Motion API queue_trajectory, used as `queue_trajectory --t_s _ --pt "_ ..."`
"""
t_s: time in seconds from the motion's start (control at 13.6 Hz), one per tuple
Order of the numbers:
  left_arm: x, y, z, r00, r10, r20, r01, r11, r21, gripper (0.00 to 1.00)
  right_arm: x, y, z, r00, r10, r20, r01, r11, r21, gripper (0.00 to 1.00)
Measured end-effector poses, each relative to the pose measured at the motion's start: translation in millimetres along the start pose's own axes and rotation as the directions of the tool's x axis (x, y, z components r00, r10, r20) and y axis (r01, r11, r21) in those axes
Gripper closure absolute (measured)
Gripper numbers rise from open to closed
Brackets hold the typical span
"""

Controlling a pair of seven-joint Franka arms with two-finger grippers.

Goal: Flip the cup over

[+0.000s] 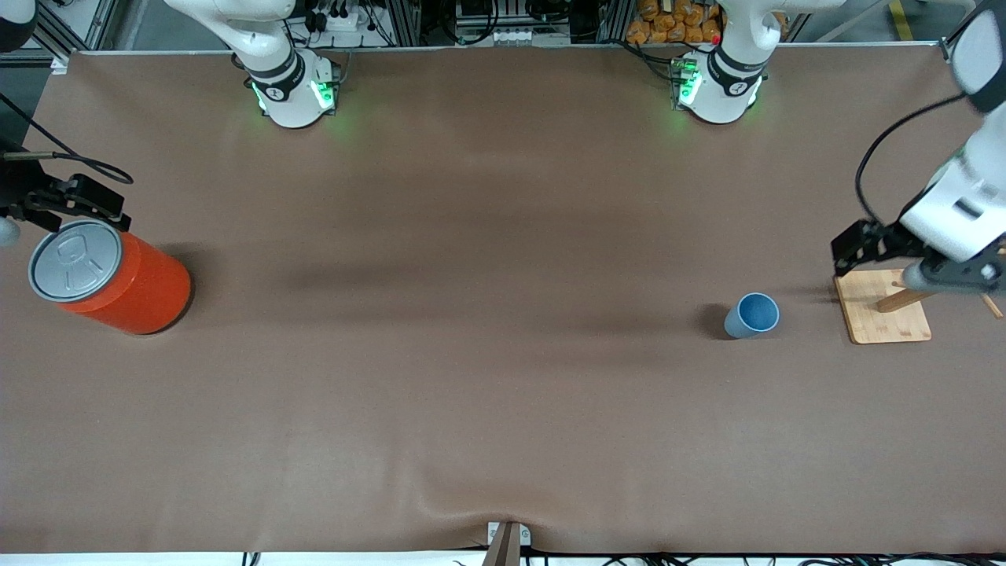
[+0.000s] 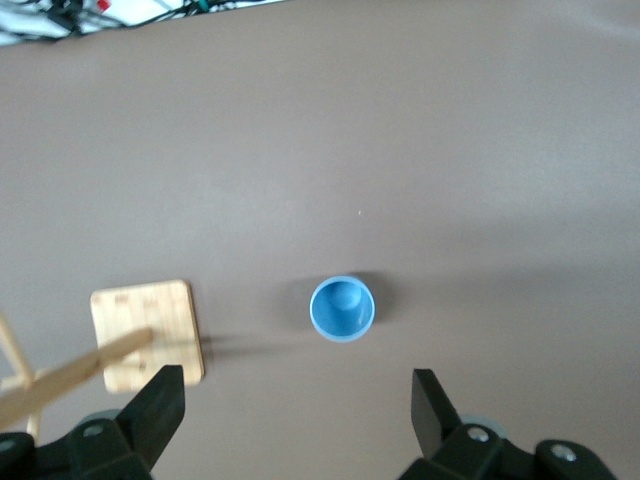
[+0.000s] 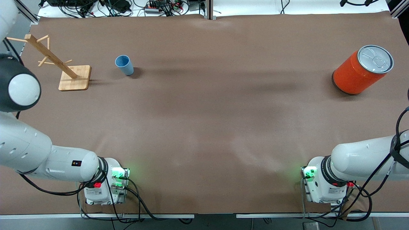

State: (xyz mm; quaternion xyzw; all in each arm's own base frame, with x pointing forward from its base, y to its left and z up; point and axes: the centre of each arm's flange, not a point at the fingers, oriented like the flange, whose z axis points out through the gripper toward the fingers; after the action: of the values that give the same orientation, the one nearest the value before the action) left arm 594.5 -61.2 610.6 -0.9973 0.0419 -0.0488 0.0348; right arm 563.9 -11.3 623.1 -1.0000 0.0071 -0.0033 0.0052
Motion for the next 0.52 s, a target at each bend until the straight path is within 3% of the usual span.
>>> queue_trajectory --t_s 0.52 --pt "-29 -43 -33 0.991 -0.128 0.029 0.128 0.992 -0.017 0.0 4 3 5 1.0 0.005 -0.001 -0.005 1.0 0.001 0.0"
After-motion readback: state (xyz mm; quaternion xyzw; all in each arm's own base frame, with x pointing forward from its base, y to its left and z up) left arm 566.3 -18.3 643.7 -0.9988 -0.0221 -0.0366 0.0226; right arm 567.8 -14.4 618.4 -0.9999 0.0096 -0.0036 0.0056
